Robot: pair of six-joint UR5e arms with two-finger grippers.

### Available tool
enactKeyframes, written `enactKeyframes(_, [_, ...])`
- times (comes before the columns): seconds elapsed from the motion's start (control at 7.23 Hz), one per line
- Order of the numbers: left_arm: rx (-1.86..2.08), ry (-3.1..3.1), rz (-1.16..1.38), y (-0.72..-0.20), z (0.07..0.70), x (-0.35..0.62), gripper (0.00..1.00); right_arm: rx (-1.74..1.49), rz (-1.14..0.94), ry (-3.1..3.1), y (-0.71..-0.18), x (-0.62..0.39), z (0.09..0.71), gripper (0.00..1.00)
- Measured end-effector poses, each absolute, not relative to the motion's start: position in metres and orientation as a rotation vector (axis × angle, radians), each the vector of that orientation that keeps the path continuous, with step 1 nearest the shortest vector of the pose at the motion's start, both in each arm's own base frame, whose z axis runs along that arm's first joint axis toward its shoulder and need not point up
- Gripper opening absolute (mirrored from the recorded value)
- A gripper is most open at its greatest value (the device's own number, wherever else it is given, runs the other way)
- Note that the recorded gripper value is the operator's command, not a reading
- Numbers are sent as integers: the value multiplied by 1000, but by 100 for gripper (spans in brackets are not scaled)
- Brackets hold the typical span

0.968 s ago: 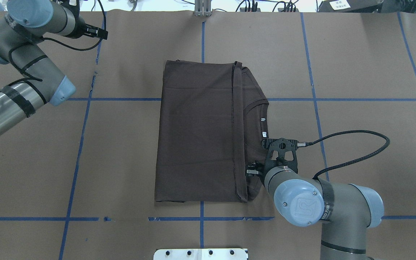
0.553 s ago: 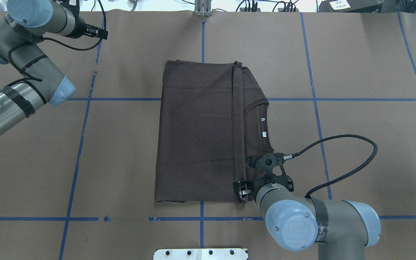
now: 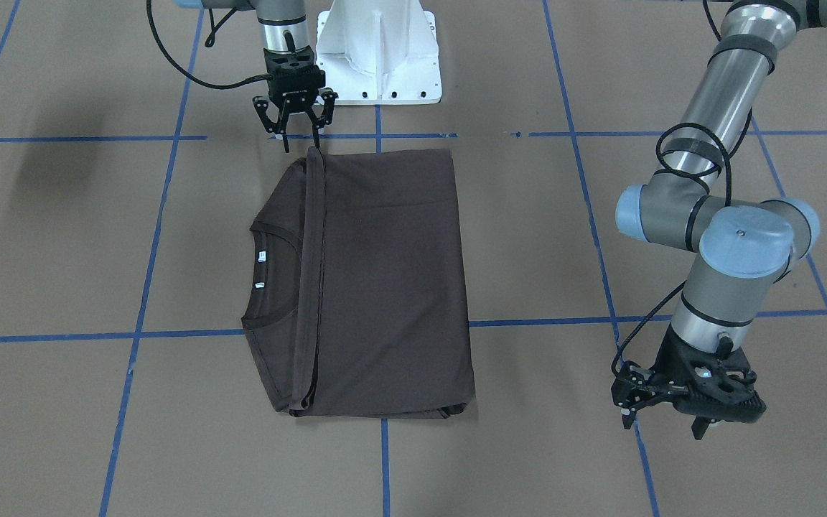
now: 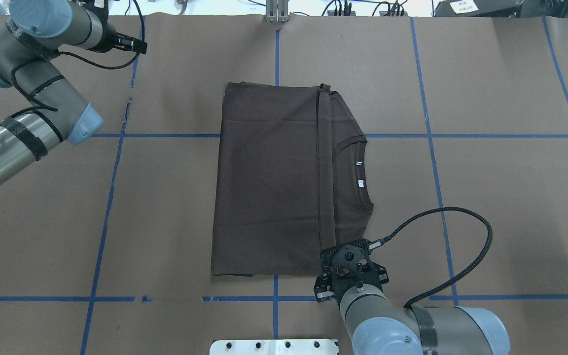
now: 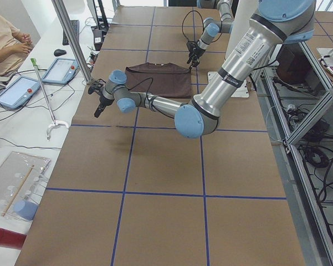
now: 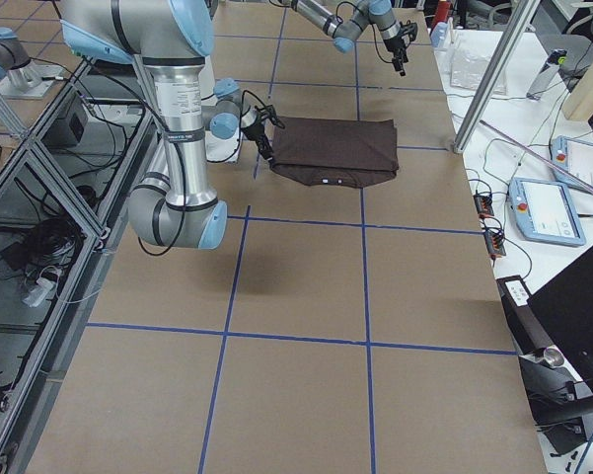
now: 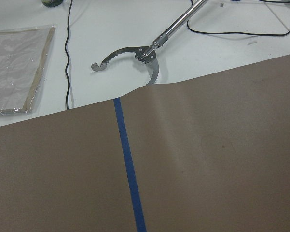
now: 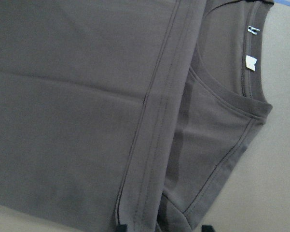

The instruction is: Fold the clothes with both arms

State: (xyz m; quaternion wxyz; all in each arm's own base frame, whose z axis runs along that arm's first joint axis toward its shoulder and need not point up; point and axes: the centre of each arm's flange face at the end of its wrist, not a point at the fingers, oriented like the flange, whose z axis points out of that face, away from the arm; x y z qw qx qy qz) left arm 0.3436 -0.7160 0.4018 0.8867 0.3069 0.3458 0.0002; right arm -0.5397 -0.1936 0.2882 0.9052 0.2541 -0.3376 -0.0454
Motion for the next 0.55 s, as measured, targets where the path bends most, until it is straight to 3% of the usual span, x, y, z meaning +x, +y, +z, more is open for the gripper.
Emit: enactKeyframes(0.55, [636, 717, 0, -715, 406, 343, 100, 543, -110, -691, -190, -554, 287, 38])
